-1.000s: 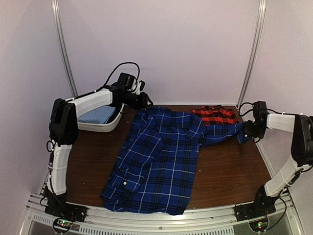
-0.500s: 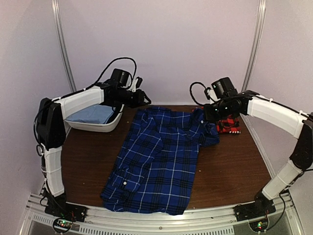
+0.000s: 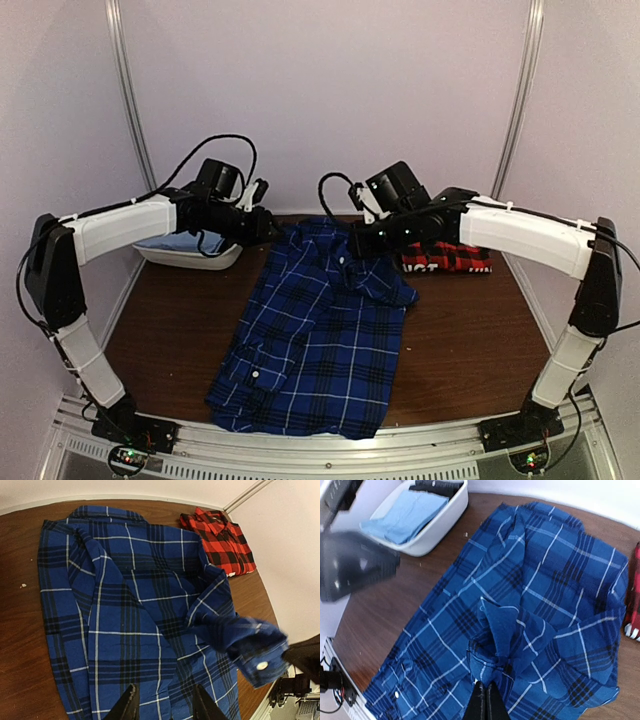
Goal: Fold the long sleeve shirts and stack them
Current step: Place the sleeve of the 1/3-folded shirt.
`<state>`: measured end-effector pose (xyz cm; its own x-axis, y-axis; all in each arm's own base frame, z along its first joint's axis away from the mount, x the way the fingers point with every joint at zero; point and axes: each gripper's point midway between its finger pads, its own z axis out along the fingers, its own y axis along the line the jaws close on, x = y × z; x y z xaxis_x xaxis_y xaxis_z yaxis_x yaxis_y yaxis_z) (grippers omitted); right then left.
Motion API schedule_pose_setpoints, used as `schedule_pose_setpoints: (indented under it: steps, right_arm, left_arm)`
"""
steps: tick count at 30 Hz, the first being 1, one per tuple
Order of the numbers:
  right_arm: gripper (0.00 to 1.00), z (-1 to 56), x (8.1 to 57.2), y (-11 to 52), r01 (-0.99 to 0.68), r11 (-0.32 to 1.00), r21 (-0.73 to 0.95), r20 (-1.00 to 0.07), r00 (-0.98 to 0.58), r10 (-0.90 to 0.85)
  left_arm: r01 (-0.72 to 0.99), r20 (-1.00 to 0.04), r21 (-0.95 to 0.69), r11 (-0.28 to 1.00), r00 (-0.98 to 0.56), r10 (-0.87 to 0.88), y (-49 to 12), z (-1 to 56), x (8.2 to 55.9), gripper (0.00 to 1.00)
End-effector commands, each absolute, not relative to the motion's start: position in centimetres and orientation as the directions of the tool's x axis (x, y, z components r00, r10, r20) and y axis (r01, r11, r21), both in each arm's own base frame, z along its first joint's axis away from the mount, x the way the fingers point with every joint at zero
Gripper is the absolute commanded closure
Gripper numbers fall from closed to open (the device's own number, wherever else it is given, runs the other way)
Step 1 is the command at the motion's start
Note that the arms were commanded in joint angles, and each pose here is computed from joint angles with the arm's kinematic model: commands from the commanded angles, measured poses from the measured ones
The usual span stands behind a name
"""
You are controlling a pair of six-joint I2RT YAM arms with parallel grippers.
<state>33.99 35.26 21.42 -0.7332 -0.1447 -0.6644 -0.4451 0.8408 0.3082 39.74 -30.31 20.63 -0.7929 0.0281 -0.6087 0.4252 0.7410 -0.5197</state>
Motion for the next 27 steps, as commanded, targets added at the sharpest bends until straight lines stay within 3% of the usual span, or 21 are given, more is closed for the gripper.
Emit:
schedule_pose_setpoints:
  steps: [1, 6, 12, 14, 19, 21, 27]
  right_arm:
    - [1.00, 30.4, 36.9, 33.8, -0.393, 0.885, 0.251, -0.812, -0.583, -0.028]
    - [1.00, 32.1, 35.8, 34.0, -0.429, 0.876, 0.219, -0.819, -0.569, -0.074]
    - [1.00, 24.0, 31.1, 37.6, -0.500, 0.812, 0.301, -0.702, -0.693, -0.166]
    - [0.89, 21.7, 28.8, 39.6, -0.548, 0.755, 0.360, -0.661, -0.721, -0.208]
    - [0.41, 20.7, 27.3, 40.0, -0.609, 0.717, 0.339, -0.669, -0.692, -0.271]
    - [0.37, 20.3, 27.9, 39.4, -0.617, 0.725, 0.305, -0.673, -0.679, -0.294]
    - [0.38, 16.0, 30.6, 37.9, -0.612, 0.762, 0.212, -0.624, -0.685, -0.376]
  left_arm:
    - [0.436, -0.650, -0.497, 0.750, -0.760, 0.011, -29.5, 21.9, 39.1, 0.62]
    - [0.448, -0.652, -0.504, 0.738, -0.758, 0.016, -29.3, 22.3, 38.2, 0.63]
    - [0.464, -0.629, -0.517, 0.719, -0.776, 0.049, -29.3, 21.1, 36.9, 0.63]
    - [0.465, -0.611, -0.524, 0.714, -0.789, 0.065, -29.3, 20.0, 36.3, 0.63]
    - [0.466, -0.559, -0.542, 0.699, -0.821, 0.115, -29.2, 17.3, 34.3, 0.62]
    - [0.468, -0.542, -0.545, 0.696, -0.830, 0.133, -29.2, 16.4, 33.5, 0.62]
    - [0.463, -0.488, -0.551, 0.694, -0.854, 0.182, -29.4, 13.8, 30.9, 0.61]
